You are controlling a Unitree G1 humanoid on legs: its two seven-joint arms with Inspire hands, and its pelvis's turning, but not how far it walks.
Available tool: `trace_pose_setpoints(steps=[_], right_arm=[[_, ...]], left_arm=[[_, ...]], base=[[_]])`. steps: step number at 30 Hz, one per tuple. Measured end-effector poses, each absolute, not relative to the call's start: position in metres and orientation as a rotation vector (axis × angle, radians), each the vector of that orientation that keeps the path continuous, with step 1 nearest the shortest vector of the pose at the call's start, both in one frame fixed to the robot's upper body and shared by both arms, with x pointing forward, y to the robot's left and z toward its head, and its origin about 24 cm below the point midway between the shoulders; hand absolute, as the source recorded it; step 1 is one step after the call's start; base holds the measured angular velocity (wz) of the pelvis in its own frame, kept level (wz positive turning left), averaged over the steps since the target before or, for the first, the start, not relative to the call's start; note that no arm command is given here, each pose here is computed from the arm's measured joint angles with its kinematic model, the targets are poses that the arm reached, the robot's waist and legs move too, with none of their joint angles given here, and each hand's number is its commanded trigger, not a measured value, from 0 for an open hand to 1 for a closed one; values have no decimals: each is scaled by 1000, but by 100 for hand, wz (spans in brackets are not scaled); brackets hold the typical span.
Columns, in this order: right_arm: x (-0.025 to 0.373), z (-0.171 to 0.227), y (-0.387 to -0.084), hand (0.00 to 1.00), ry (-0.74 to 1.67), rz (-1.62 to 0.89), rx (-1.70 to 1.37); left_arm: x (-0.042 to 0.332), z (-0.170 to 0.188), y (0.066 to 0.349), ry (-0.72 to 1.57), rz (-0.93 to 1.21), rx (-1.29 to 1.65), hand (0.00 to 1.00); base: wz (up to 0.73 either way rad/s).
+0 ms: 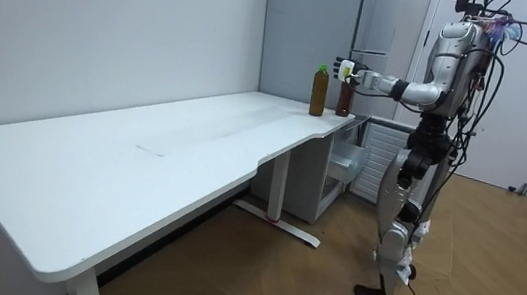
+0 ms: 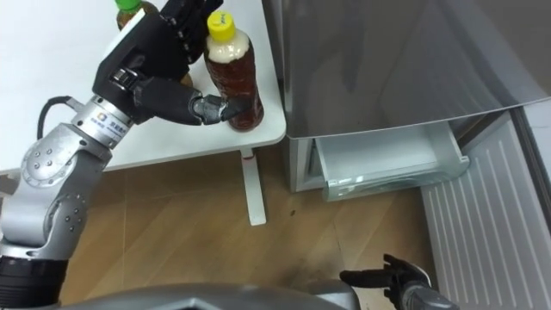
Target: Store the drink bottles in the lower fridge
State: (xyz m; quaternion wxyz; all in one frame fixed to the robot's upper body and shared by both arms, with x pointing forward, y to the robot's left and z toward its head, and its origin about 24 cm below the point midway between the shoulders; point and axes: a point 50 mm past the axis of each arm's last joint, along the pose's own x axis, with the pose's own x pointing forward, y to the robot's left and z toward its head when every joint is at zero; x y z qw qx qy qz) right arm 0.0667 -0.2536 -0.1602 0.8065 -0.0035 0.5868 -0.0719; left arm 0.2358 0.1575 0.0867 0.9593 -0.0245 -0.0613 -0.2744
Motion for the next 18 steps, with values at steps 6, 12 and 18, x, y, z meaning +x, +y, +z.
trace_pose_setpoints(steps=[6,12,18], right_arm=[[66,-160,-254,0,1259,-159,-12],[66,-160,-254,0,1262,-162,-21],[66,-161,-253,0,1263,-159,-21]], left_arm=[[236,85,158,-116,-552,-52,0],[238,76,161,-77,-518,-60,0],[239,69,161,-51,-484,-83,0]], base=[[0],[0],[0]])
